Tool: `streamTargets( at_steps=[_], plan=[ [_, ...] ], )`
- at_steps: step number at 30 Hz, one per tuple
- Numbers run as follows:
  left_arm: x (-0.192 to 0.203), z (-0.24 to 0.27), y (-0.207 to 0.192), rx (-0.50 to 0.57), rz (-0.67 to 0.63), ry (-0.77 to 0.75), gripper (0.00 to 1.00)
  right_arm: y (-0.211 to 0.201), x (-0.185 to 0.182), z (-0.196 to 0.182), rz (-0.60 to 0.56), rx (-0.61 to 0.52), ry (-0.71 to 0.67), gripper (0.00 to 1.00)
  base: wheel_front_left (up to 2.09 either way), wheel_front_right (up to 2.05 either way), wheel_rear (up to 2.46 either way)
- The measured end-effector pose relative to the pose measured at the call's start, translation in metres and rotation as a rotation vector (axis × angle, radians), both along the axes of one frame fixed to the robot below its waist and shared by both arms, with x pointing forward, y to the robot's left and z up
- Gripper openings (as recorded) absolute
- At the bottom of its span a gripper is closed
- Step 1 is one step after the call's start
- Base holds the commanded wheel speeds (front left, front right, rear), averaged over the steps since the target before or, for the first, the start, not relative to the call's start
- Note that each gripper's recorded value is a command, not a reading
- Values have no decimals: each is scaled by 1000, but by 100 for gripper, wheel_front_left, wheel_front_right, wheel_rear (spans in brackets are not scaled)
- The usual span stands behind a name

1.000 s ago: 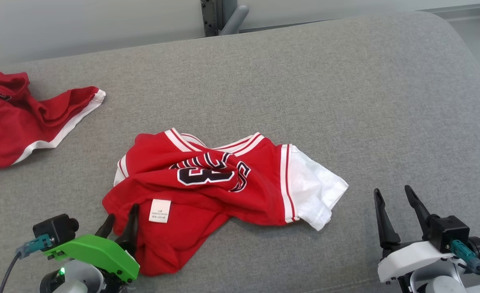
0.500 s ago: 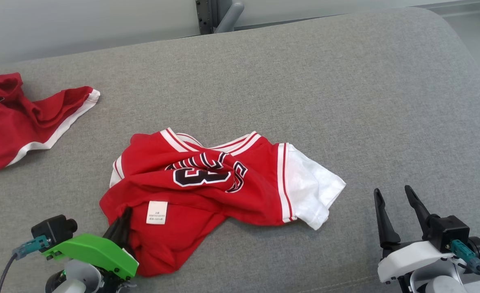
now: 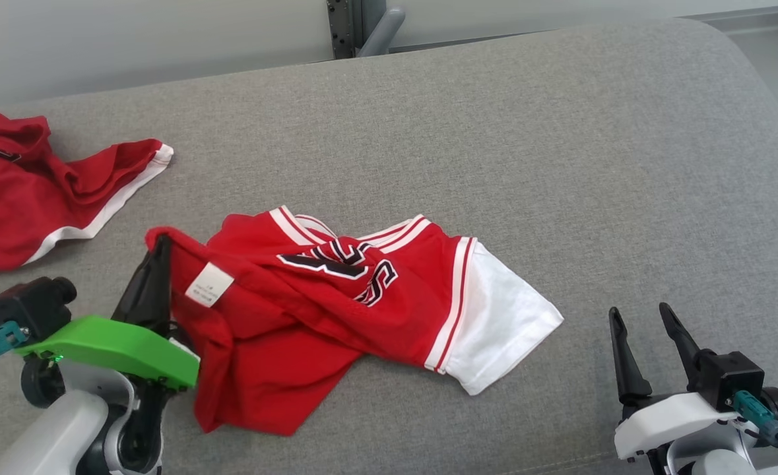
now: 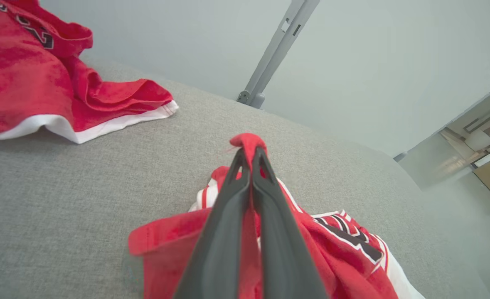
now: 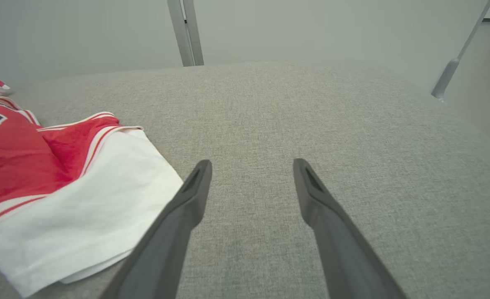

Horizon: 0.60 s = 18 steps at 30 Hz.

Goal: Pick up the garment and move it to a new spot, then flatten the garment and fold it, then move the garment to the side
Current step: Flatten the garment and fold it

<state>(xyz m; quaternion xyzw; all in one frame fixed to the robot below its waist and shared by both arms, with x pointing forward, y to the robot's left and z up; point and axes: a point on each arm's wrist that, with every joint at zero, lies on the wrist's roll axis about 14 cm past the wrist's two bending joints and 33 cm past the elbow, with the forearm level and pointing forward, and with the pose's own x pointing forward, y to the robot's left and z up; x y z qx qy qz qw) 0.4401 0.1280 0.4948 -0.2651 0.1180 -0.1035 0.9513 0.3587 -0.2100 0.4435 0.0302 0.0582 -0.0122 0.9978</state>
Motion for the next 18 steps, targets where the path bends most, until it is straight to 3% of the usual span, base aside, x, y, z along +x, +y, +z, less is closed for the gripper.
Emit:
streamTargets(
  at_steps=[3,7,11,18],
  plan=[
    [-18,20,-24,-5,-112,-36,0,3,-1,-3,7,4,9,100,0,0,0],
    [-95,-30,-55,-3,-293,211,0,15,3,-4,41,14,9,100,0,0,0],
    [-137,-67,-62,-38,-298,371,0,21,6,-5,60,15,10,100,0,0,0],
    [-170,-104,-77,-93,-303,498,0,29,11,-9,101,5,22,100,0,0,0]
  ],
)
